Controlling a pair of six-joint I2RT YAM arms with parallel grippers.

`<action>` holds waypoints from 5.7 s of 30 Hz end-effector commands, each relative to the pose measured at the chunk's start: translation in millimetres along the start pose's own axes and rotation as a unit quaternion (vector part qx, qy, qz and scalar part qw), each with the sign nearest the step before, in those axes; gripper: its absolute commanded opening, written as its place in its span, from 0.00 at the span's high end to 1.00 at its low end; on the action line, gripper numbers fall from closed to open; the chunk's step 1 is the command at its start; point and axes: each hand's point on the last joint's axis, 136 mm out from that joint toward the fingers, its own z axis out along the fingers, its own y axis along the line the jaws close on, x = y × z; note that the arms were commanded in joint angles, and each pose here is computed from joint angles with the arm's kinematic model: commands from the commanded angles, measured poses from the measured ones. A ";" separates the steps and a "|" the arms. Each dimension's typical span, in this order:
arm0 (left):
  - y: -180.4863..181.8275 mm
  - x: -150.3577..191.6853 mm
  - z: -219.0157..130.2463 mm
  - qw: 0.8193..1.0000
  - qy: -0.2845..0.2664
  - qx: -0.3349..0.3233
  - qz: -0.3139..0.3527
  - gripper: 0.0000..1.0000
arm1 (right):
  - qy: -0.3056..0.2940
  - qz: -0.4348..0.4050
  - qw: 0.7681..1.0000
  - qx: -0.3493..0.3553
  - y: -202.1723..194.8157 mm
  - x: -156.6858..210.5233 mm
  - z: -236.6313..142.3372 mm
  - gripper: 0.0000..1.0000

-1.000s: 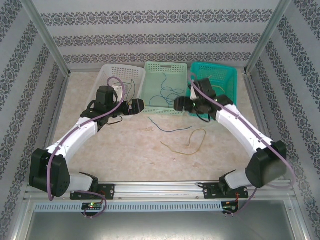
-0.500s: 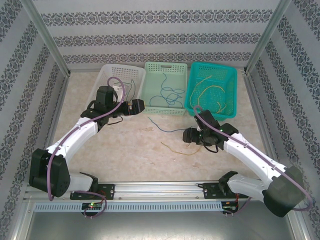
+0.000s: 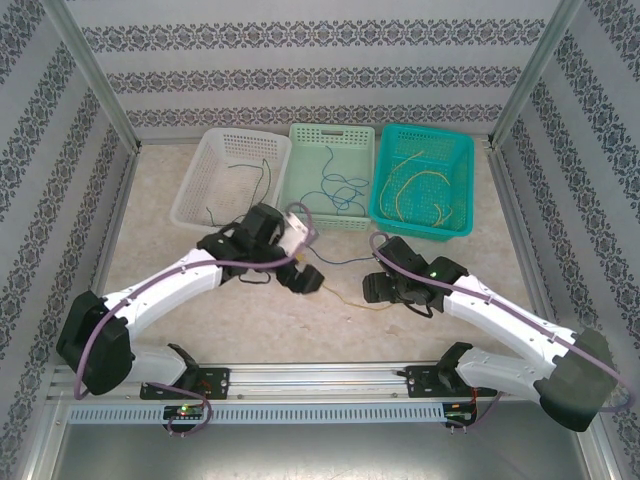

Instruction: Untangle the cables

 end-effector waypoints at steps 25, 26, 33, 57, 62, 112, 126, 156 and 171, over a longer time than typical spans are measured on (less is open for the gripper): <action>4.4 46.0 123.0 0.935 0.207 -0.023 0.287 0.14 | -0.131 0.217 0.962 -0.096 -61.4 -35.9 -36.7 0.24; 4.5 47.9 124.2 0.935 0.210 -0.021 0.286 0.15 | -0.132 0.218 0.962 -0.095 -62.7 -36.6 -36.4 0.23; 1.4 48.2 138.3 0.938 0.208 -0.003 0.276 0.34 | -0.135 0.230 0.959 -0.096 -69.0 -36.8 -34.4 0.21; -68.5 -12.9 40.5 0.952 0.080 0.043 0.293 0.98 | -0.173 0.233 0.949 -0.122 -69.6 -43.6 -49.2 0.19; -80.9 -16.8 17.2 0.942 0.065 0.039 0.326 0.97 | -0.179 0.218 0.947 -0.152 -58.0 -53.9 -61.6 0.19; -77.2 -144.2 -76.8 0.964 -0.255 0.014 0.074 0.98 | -0.264 0.268 0.914 -0.155 -69.5 -85.2 -77.1 0.17; -87.6 -174.4 -77.4 0.937 -0.332 0.106 0.025 0.94 | -0.252 0.368 0.829 -0.337 -29.6 -111.4 -67.3 0.15; -114.8 -169.4 -71.7 0.927 -0.318 0.187 0.073 0.95 | -0.218 0.377 0.766 -0.473 39.7 -199.6 -76.9 0.14; -109.9 -178.6 -74.1 0.922 -0.340 0.177 0.059 0.96 | -0.198 0.343 0.782 -0.481 74.0 -215.8 -62.0 0.58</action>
